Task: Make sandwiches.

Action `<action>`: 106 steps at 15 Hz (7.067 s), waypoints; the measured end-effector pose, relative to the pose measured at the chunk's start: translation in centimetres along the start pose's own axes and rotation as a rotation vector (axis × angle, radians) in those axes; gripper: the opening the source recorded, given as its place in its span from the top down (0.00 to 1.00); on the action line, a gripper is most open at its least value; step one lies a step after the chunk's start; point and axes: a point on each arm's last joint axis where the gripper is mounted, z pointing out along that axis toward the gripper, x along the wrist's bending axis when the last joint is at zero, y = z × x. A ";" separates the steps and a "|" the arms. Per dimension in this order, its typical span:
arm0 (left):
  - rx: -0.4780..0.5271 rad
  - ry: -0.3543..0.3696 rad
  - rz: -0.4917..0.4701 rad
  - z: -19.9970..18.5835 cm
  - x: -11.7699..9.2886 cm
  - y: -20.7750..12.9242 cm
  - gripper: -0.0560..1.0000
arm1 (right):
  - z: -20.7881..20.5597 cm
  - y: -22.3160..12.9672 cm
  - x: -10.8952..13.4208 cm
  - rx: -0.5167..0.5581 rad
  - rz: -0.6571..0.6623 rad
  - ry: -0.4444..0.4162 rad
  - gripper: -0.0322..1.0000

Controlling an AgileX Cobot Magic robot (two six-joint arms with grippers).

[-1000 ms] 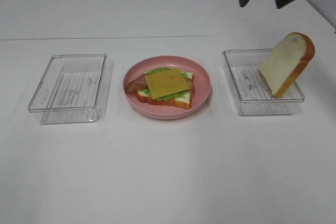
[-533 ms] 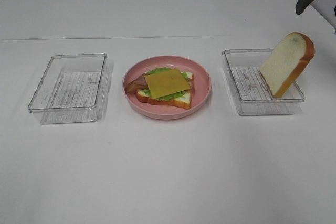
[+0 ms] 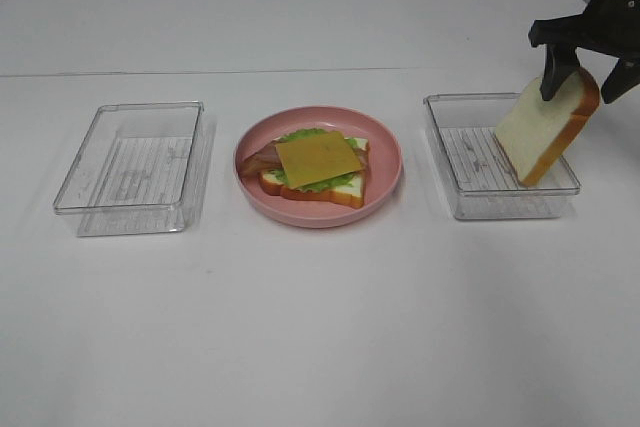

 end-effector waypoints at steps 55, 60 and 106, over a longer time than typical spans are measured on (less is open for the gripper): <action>0.000 0.000 0.000 0.0 0.0 0.0 0.10 | 4.6 -7.3 16.0 -0.085 0.167 0.568 0.26; 0.000 0.000 0.000 0.0 0.0 0.0 0.10 | -1.6 -8.2 14.0 -0.107 -0.057 0.332 0.26; 0.001 0.125 -0.061 0.0 -0.1 0.0 0.10 | -18.9 -42.4 0.4 -0.829 -0.306 0.059 0.26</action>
